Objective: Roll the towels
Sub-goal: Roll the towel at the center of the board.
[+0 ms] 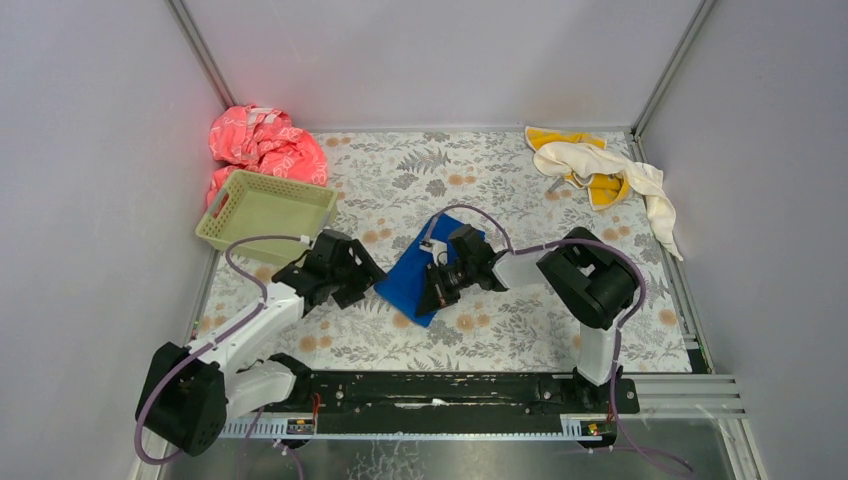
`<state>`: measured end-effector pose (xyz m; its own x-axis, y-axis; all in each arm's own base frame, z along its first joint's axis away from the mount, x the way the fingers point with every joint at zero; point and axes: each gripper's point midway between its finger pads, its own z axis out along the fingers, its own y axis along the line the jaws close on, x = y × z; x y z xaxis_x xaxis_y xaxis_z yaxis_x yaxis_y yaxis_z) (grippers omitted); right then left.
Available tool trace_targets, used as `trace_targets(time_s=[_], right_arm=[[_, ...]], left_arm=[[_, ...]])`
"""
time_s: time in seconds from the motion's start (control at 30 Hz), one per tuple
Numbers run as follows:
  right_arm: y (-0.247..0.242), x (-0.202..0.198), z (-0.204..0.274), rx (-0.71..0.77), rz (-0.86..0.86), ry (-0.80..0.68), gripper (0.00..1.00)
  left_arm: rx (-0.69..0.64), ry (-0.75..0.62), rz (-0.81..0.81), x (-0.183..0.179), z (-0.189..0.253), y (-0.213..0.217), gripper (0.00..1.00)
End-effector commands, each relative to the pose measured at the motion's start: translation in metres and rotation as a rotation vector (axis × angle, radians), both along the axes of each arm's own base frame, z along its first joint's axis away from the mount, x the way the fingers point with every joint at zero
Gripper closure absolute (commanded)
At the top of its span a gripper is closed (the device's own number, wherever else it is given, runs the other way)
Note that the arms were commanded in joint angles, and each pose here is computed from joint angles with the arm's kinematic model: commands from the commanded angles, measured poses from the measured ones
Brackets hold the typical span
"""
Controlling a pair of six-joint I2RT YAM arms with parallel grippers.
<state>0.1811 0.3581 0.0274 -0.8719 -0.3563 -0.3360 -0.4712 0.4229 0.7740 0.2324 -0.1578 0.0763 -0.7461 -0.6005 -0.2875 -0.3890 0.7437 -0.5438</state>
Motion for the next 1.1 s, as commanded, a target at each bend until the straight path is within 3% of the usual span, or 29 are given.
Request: trace_targets(time_s=[0.0,0.17,0.3,0.47,0.73,0.93,1.07], right_arm=[[0.003,-0.003,0.01,0.109,-0.024,0.165,1.0],[-0.011,0.002,-0.012,0.067,-0.087,0.241,1.0],[-0.016,0.006,-0.023,0.008,-0.095,0.221,1.0],[-0.021,0.014,-0.021,-0.044,-0.1,0.14,0.94],[-0.031,0.029,0.014,-0.141,-0.077,-0.204,0.7],[-0.032,0.034,0.046,-0.281,-0.024,-0.59,0.49],[-0.021,0.026,0.055,-0.32,0.042,-0.767,0.42]], left_arm=[[-0.033,0.03,-0.02,-0.005,-0.01,-0.007,0.27],[-0.048,0.032,-0.044,0.007,-0.018,-0.02,0.29],[-0.037,0.041,-0.048,0.013,-0.027,-0.026,0.31],[0.017,0.093,-0.041,0.008,-0.051,-0.019,0.45],[0.052,0.128,-0.044,0.002,-0.068,-0.013,0.6],[0.066,0.135,-0.055,0.003,-0.07,-0.013,0.64],[0.068,0.144,-0.055,0.001,-0.072,-0.013,0.64]])
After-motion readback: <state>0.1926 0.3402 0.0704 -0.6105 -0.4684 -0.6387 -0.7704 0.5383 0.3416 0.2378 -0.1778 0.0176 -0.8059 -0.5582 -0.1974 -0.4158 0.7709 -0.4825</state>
